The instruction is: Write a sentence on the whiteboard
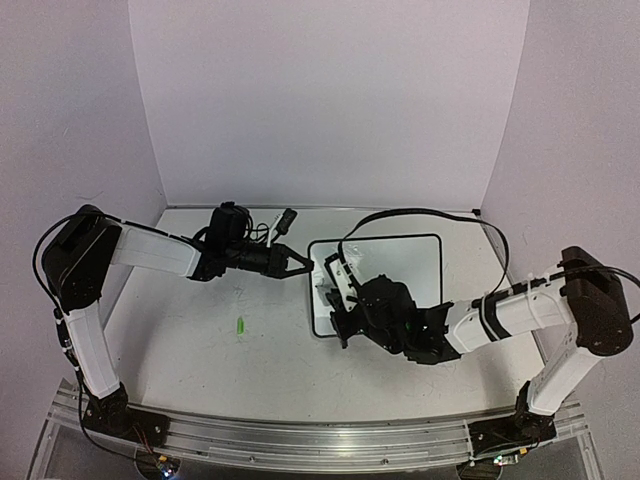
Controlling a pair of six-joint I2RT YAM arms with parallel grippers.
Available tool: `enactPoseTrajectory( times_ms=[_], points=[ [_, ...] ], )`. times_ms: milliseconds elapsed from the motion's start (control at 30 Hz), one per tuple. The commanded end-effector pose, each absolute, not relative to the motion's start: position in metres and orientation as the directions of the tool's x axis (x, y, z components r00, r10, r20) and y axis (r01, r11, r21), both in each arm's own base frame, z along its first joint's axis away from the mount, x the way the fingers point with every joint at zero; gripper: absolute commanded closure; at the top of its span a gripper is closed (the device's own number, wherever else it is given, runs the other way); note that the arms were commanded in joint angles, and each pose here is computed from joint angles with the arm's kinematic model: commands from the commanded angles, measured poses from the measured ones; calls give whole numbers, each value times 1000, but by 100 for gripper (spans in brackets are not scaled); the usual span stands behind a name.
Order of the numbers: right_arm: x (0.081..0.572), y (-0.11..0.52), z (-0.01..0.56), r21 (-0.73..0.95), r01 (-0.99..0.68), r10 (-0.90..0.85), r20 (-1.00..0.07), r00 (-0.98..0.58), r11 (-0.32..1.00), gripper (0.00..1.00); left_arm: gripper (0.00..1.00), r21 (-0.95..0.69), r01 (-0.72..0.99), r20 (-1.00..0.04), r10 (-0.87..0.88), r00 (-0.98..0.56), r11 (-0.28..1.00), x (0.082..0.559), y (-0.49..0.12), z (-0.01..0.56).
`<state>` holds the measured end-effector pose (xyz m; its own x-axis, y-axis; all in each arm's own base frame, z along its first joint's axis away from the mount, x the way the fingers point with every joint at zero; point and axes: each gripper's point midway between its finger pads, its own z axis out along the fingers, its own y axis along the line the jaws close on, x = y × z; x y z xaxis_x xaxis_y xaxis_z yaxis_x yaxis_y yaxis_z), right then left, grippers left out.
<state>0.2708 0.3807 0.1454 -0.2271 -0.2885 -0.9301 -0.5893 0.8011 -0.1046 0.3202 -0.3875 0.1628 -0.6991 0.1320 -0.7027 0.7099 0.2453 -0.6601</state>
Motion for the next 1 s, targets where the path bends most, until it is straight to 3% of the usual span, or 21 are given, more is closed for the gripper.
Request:
enactPoseTrajectory(
  times_ms=[0, 367, 433, 600, 733, 967],
  points=[
    [281, 384, 149, -122, -565, -290, -932, -217, 816, 100, 100, -660, 728, -719, 125, -684, 187, 311, -388, 183],
    [254, 346, 197, -43, -606, -149, -981, -125, 794, 100, 99, -650, 731, -724, 124, -679, 208, 312, -385, 178],
    [250, 331, 200, -43, -595, -137, -984, -114, 803, 100, 94, -644, 735, -729, 120, -674, 213, 313, -385, 179],
    [252, 334, 194, -80, -602, -176, -979, -102, 795, 100, 69, -635, 738, -737, 108, -667, 226, 315, -383, 183],
    [250, 341, 194, -79, -624, -180, -979, -100, 777, 100, 55, -640, 733, -735, 94, -672, 231, 318, -384, 188],
    [253, 356, 193, -86, -646, -196, -975, -100, 758, 100, 49, -659, 732, -730, 87, -678, 173, 327, -397, 208]
  ],
)
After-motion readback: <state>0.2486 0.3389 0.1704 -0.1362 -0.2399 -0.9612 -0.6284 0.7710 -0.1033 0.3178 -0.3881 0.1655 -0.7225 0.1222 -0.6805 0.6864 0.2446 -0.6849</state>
